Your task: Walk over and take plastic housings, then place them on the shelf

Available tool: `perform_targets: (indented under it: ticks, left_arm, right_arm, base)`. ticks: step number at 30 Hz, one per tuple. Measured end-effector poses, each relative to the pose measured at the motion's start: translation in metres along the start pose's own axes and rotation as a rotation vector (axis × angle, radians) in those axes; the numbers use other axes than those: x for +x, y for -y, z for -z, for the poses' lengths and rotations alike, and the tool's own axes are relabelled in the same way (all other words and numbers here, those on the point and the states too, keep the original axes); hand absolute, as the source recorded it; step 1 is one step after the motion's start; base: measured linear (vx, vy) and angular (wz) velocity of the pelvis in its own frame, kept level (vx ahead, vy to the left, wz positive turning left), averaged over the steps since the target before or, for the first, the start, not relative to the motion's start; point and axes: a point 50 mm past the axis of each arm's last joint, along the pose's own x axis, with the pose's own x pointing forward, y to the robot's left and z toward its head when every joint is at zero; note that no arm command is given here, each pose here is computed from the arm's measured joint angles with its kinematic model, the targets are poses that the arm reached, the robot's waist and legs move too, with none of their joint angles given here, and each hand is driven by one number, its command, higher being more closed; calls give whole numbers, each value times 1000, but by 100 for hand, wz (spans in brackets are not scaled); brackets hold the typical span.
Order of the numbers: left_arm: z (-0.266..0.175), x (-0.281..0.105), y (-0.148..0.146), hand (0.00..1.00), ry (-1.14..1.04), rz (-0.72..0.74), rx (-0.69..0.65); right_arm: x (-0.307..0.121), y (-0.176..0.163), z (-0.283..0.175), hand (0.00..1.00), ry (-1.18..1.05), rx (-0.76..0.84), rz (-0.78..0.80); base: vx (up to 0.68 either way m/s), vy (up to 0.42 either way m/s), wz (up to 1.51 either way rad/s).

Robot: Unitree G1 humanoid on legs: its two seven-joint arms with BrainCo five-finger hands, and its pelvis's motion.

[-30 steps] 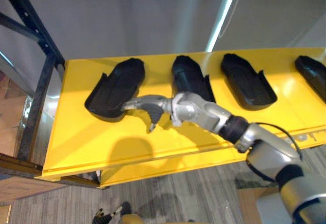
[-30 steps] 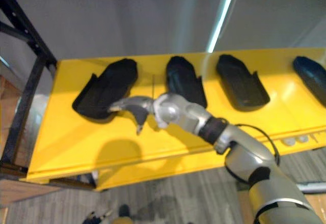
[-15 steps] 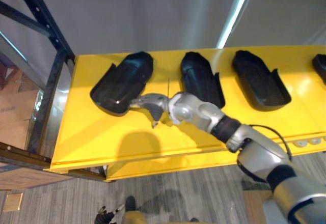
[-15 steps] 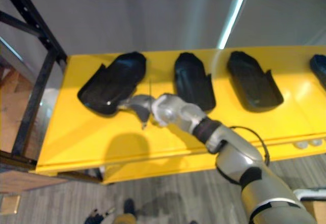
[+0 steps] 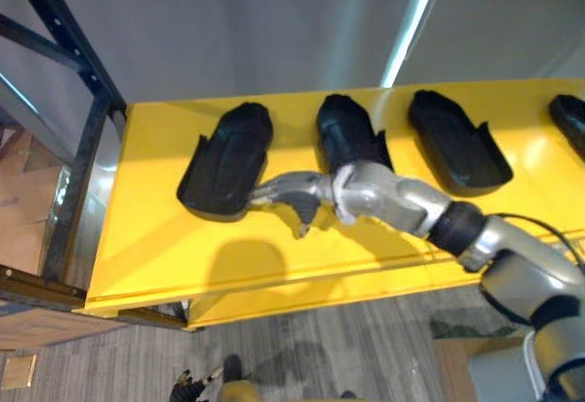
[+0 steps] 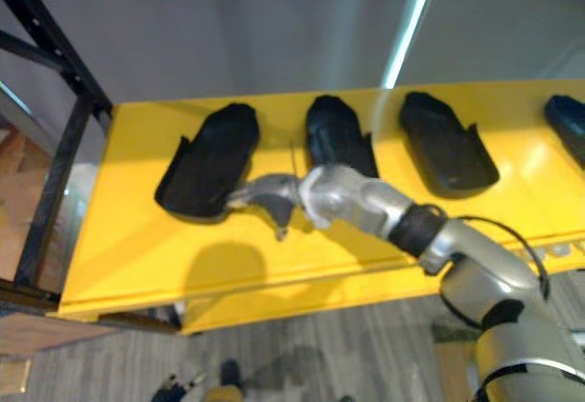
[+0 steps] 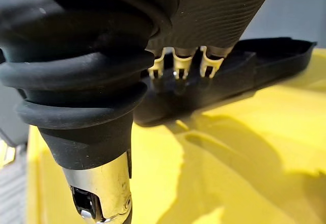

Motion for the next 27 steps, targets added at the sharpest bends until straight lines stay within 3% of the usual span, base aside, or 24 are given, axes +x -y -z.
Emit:
perform_targets:
  ticks: [10, 15, 18, 22, 24, 27]
  left_arm:
    - [2, 0, -4, 0, -9, -4, 12]
    - [5, 0, -6, 0, -19, -11, 29]
    - [7, -1, -7, 0, -26, -18, 33]
    - [9, -2, -5, 0, -36, -30, 36]
    - [10, -2, -2, 0, -37, -29, 54]
    - [5, -1, 3, 0, -21, -12, 79]
  right_arm:
    - [-24, 5, -4, 0, 36, 0, 9]
    - [-34, 13, -9, 0, 50, -8, 203]
    - [-52, 33, -7, 0, -2, -87, 450]
    - [-83, 73, 5, 0, -166, -129, 941]
    - [-100, 92, 21, 0, -301, 25, 1314]
    - [-110, 93, 58, 0, -517, 267, 1564]
  base:
    - [-32, -16, -6]
    - [-20, -8, 0]
    - [-45, -14, -3]
    - [-48, -12, -6]
    - [-57, -8, -1]
    - [-66, -5, 3]
